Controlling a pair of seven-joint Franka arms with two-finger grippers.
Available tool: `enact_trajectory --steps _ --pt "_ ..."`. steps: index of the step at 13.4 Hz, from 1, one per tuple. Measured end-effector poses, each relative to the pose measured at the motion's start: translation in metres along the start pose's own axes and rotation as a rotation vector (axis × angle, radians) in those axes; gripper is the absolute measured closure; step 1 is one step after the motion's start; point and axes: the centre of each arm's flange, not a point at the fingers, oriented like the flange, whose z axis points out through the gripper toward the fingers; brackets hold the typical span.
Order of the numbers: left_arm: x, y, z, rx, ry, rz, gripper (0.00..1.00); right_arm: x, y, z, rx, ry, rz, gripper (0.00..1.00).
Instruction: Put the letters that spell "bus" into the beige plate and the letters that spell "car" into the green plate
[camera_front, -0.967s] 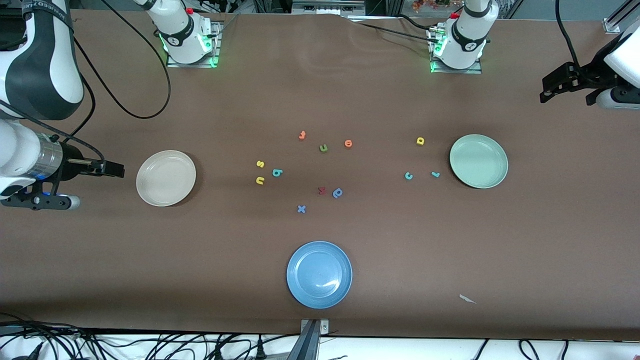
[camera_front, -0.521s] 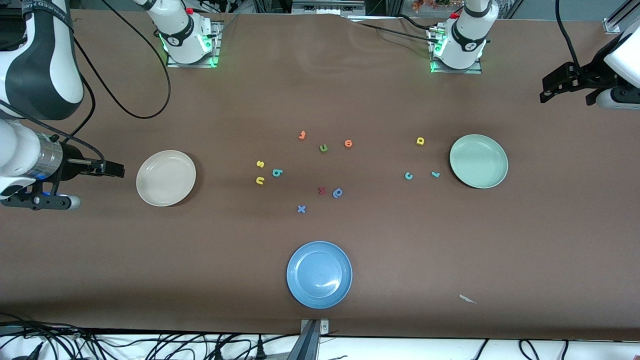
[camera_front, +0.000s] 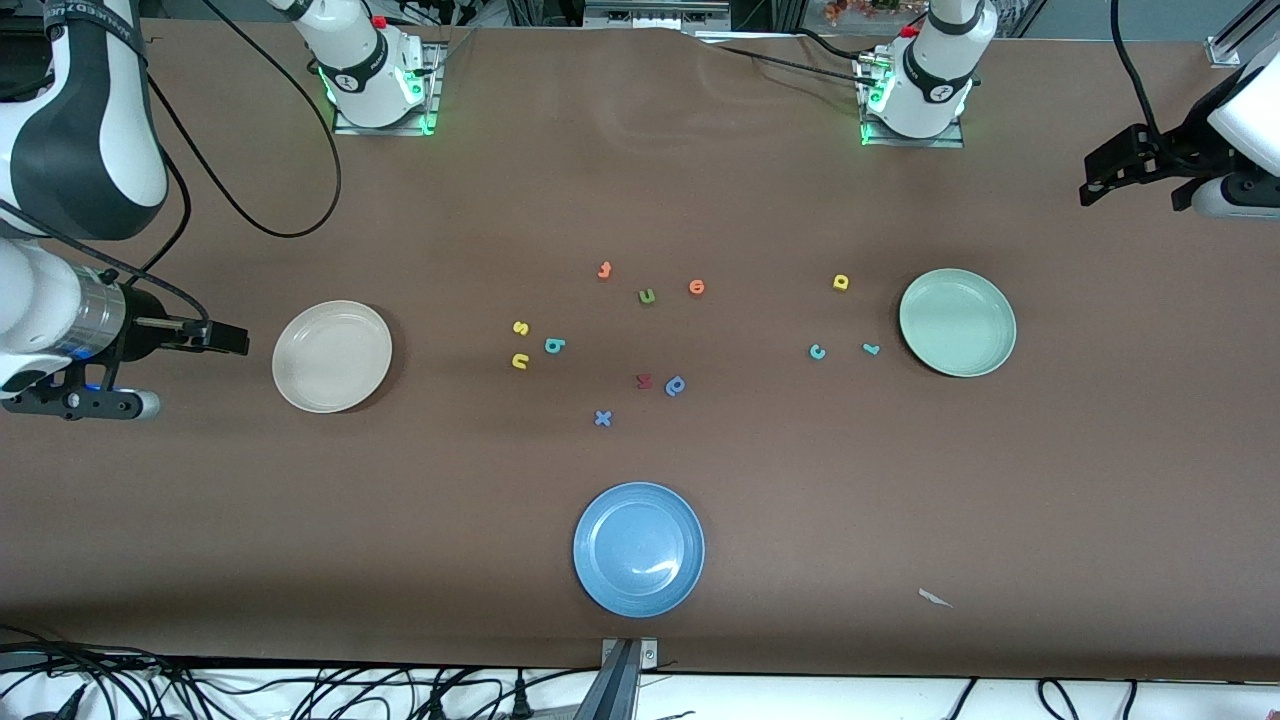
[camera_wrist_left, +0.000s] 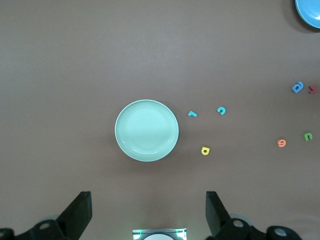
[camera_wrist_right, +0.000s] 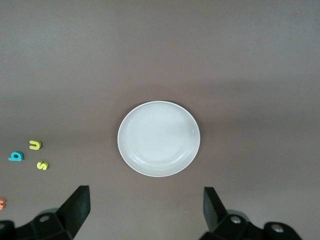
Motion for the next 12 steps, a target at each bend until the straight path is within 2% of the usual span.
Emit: enact_trajectory --steps 12 --pt "-0.0001 0.0076 0.0001 0.002 0.000 0.014 0.00 0.0000 0.0000 0.0000 0.000 0.000 0.000 0.00"
